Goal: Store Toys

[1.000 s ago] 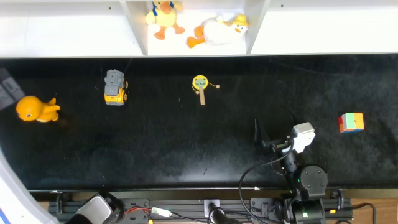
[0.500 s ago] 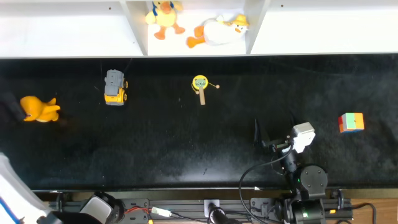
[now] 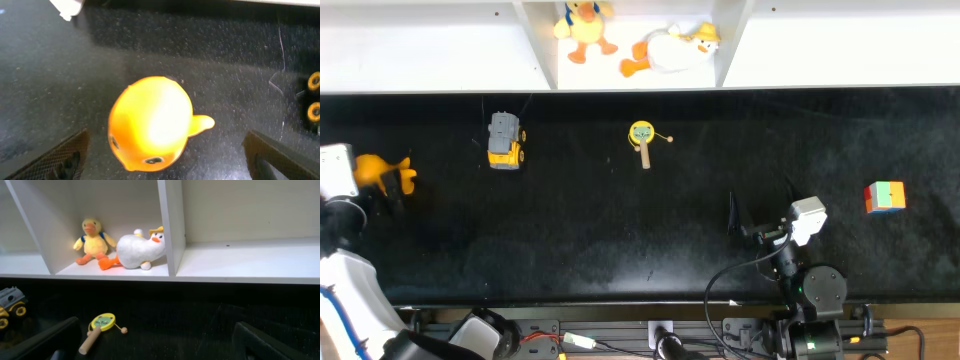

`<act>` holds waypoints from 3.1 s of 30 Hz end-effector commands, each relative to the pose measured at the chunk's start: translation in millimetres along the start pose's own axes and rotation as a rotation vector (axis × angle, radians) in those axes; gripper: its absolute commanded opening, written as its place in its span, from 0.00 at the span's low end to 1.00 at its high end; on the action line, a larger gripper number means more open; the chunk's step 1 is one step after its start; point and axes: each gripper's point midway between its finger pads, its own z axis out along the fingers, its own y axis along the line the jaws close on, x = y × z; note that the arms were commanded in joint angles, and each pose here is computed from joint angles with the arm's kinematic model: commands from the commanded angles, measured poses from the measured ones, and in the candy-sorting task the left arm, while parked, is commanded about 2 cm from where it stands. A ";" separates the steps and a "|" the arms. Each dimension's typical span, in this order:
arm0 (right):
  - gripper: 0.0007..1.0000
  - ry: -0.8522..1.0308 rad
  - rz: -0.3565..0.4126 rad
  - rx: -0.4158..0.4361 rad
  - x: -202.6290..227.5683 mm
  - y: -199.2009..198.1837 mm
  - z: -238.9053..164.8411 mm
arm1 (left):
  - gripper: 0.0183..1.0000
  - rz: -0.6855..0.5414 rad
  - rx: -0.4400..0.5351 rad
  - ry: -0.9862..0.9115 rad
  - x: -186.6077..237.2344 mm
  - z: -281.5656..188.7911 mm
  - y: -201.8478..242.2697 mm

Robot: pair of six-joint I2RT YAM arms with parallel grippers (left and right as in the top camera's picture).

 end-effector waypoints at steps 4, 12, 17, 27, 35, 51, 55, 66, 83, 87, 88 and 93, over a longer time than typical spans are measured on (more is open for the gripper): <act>1.00 0.001 0.008 -0.006 3.6 0.7 0.4 | 1.00 0.075 0.043 -0.074 5.0 -0.6 -5.0; 0.99 0.001 0.008 -0.006 3.6 0.7 0.4 | 1.00 0.082 0.074 -0.126 15.6 2.7 -0.3; 1.00 0.002 0.008 -0.006 3.6 0.7 0.4 | 1.00 0.064 0.099 -0.105 25.6 18.3 1.9; 1.00 0.002 0.008 -0.006 3.7 0.8 0.4 | 0.93 0.056 0.122 -0.158 21.4 37.2 8.9; 1.00 0.002 0.008 -0.006 3.6 0.7 0.4 | 0.48 0.041 0.124 -0.159 21.3 37.1 8.8; 1.00 0.001 0.008 -0.006 3.6 0.7 0.4 | 0.02 -0.158 0.139 -0.298 -40.1 5.4 17.5; 1.00 0.001 0.008 -0.006 3.6 0.7 0.4 | 0.02 -0.145 0.167 -0.372 -76.1 -14.5 8.3; 1.00 0.002 0.008 -0.006 3.6 0.7 0.4 | 0.02 -0.053 0.077 -0.349 -151.8 -19.0 -19.8; 1.00 0.002 0.008 -0.006 3.6 0.7 0.4 | 0.02 -0.041 0.037 -0.228 -185.7 60.7 -38.5; 1.00 0.002 0.008 -0.006 3.6 0.7 0.4 | 0.02 -0.037 0.033 -0.245 -191.2 69.3 -35.3; 1.00 0.001 0.008 -0.006 3.6 0.7 0.4 | 0.02 -0.037 0.034 -0.247 -192.4 71.2 -34.8; 1.00 0.002 0.008 -0.006 3.7 0.8 0.4 | 0.02 -0.031 0.060 -0.256 -198.5 78.8 -36.6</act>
